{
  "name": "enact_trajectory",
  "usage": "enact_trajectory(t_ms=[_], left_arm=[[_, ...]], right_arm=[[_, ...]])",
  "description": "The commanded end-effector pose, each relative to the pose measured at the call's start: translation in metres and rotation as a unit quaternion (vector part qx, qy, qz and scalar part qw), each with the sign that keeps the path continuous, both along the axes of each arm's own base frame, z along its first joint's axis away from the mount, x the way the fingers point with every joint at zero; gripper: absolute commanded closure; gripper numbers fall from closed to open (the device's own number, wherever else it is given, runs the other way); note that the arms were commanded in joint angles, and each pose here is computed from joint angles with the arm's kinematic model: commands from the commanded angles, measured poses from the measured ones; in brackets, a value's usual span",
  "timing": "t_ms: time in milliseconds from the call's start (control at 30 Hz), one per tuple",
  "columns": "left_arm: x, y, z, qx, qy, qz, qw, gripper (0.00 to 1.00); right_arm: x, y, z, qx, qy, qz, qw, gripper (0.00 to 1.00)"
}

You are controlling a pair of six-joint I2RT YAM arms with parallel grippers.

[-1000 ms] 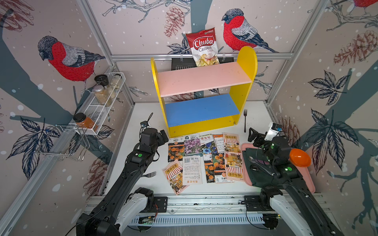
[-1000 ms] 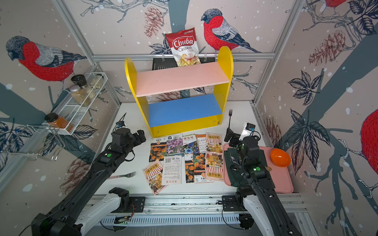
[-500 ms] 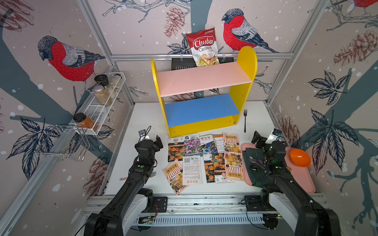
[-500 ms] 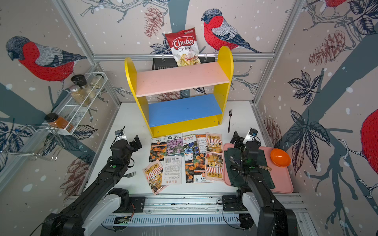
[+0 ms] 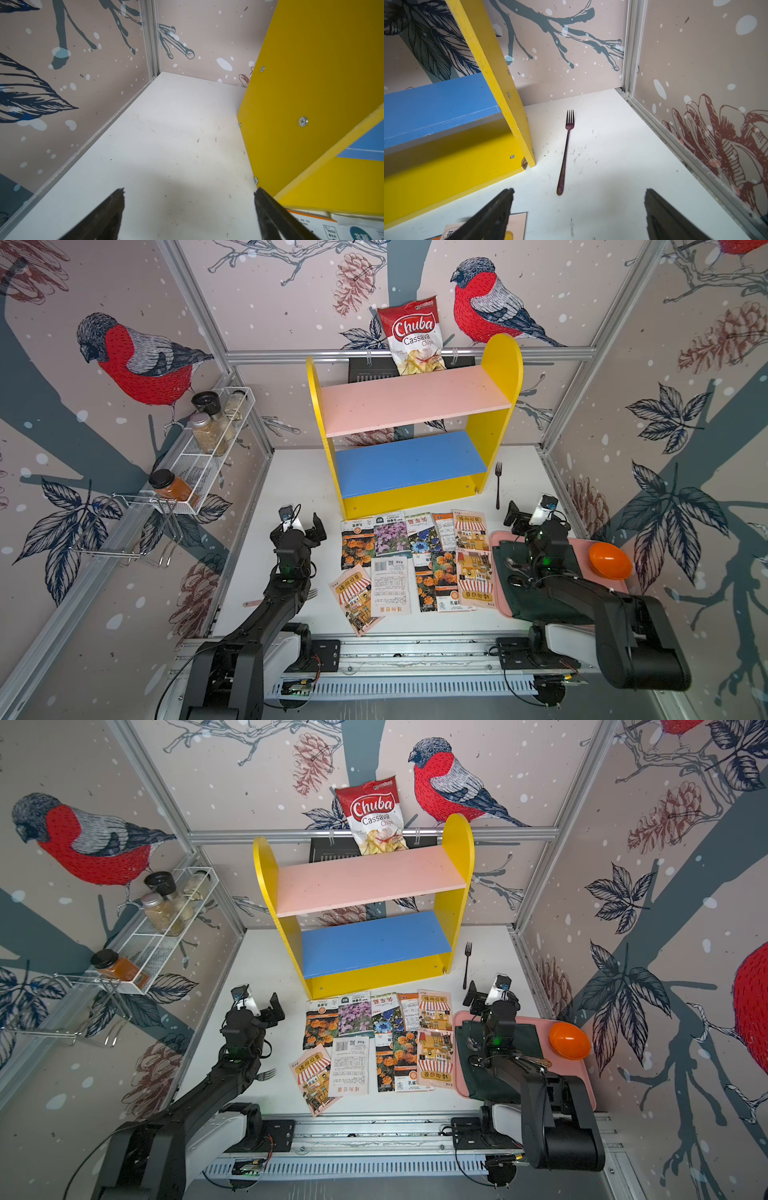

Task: Take the seed bag off the shelf
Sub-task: Reset both arms

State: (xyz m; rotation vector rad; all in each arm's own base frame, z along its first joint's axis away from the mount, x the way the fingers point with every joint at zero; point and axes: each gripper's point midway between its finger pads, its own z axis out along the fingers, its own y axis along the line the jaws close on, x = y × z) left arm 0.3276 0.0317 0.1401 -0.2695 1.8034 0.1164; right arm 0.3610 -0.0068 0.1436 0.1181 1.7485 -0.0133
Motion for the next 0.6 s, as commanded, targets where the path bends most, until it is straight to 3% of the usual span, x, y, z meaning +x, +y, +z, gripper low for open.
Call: enact_trajectory(t_ms=[0, 300, 567], left_arm=[[0.008, -0.003, 0.024, 0.009, -0.065, -0.023, 0.998, 0.03], [0.024, -0.014, 0.016, 0.033, -0.095, -0.068, 0.993, 0.04], [0.044, -0.017, -0.008, 0.032, -0.076, -0.08, 0.993, 0.03]], right_arm=[[0.006, 0.002, 0.012, -0.029, -0.038, -0.004, 0.999, 0.0], [-0.008, 0.008, -0.004, -0.044, -0.074, -0.002, 0.996, 0.0], [0.011, -0.003, -0.017, -0.014, -0.023, -0.007, 1.0, 0.0]])
